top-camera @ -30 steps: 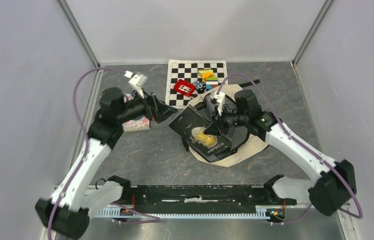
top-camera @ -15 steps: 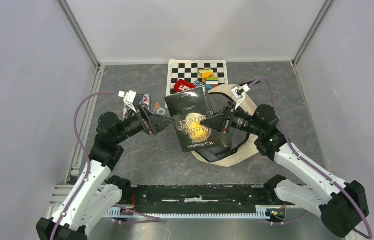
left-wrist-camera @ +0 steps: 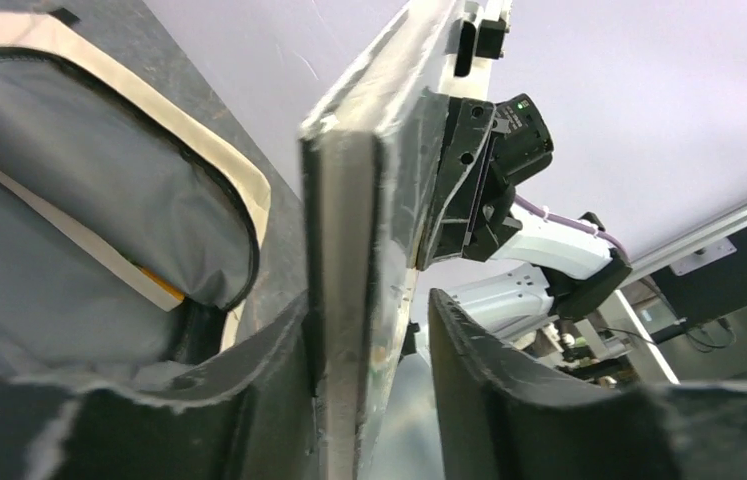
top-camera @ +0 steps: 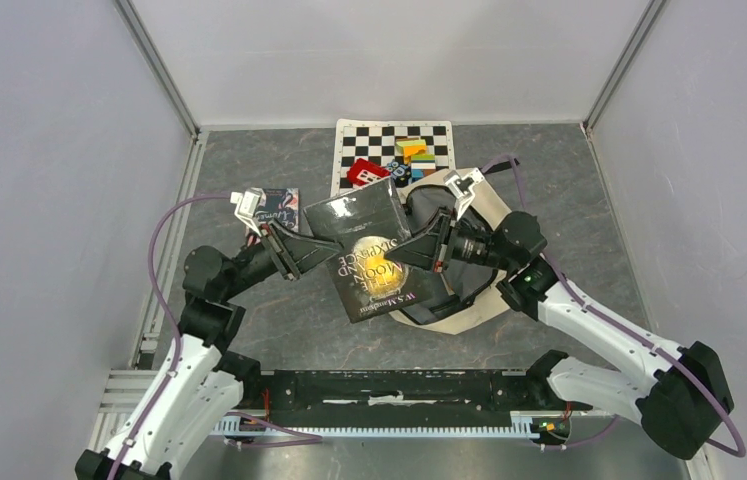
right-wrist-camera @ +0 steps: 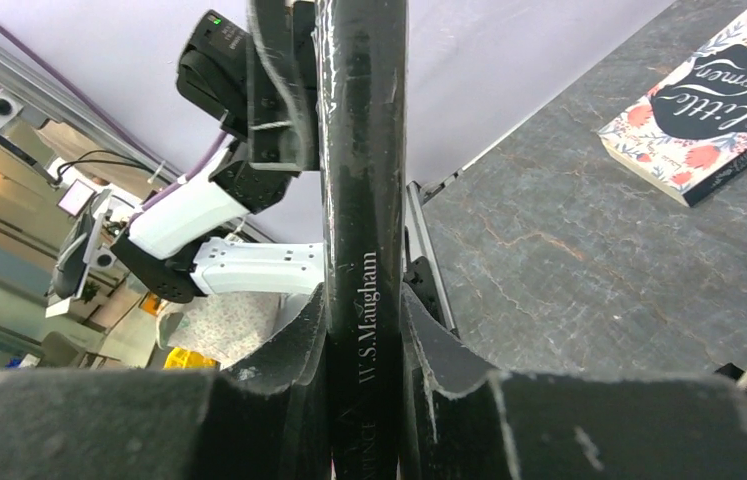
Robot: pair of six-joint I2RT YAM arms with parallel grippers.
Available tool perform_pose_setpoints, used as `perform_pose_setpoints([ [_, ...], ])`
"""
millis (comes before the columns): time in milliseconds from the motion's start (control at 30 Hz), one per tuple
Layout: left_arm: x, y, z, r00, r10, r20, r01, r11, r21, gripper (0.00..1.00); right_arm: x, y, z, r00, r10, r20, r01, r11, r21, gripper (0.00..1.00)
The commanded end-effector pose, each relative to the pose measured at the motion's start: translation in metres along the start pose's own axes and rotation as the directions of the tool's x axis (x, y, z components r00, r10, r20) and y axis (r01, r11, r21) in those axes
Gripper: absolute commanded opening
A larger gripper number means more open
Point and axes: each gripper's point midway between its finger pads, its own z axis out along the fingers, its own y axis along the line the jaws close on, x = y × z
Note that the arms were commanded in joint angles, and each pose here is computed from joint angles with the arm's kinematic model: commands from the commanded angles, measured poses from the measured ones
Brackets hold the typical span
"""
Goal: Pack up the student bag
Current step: Adjust the book.
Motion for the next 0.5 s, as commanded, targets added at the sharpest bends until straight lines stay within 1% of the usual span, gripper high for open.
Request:
perform_pose_setpoints([
  [0, 0.003, -0.015, -0.004, 0.999, -0.044, -0.005, 0.044, 0.997, 0.070, 0.37, -0.050, 0.054, 0.006, 0.984, -0.111, 0.140, 0.131, 0.980, -0.147, 0.00],
  [67, 0.002, -0.016, -0.005, 0.998, -0.058, 0.011, 0.057, 0.995, 0.078, 0.18, -0.050, 0.046, 0.010, 0.985, -0.126, 0.121, 0.140, 0.984, -0.111, 0.00],
  [100, 0.001, -0.016, -0.005, 0.998, -0.062, 0.020, 0.060, 0.995, 0.078, 0.11, -0.049, 0.040, 0.011, 0.985, -0.135, 0.105, 0.143, 0.987, -0.079, 0.00],
  [133, 0.000, -0.017, -0.006, 0.998, -0.063, 0.028, 0.060, 0.995, 0.078, 0.05, -0.047, 0.031, 0.012, 0.987, -0.137, 0.085, 0.140, 0.990, -0.035, 0.04],
  [167, 0.001, -0.016, -0.006, 0.997, -0.065, 0.031, 0.063, 0.995, 0.074, 0.02, -0.048, 0.023, 0.012, 0.985, -0.154, 0.078, 0.153, 0.988, 0.015, 0.15],
  [200, 0.000, -0.015, -0.007, 0.997, -0.068, 0.034, 0.066, 0.995, 0.069, 0.02, -0.046, 0.013, 0.011, 0.985, -0.163, 0.060, 0.158, 0.985, 0.069, 0.31],
  [233, 0.001, -0.015, -0.007, 0.997, -0.071, 0.037, 0.069, 0.996, 0.063, 0.02, -0.049, 0.005, 0.008, 0.980, -0.191, 0.053, 0.183, 0.975, 0.123, 0.43],
  [333, 0.001, -0.006, -0.009, 0.995, -0.086, 0.055, 0.086, 0.996, 0.013, 0.02, -0.052, -0.024, -0.008, 0.969, -0.245, 0.007, 0.231, 0.923, 0.309, 0.76],
  [400, 0.003, 0.009, -0.011, 0.992, -0.107, 0.069, 0.112, 0.992, -0.063, 0.02, -0.054, -0.045, -0.027, 0.963, -0.268, -0.031, 0.255, 0.867, 0.429, 0.90],
  [467, 0.008, 0.029, -0.013, 0.988, -0.132, 0.076, 0.143, 0.977, -0.156, 0.02, -0.057, -0.067, -0.049, 0.960, -0.270, -0.069, 0.263, 0.796, 0.544, 0.96],
])
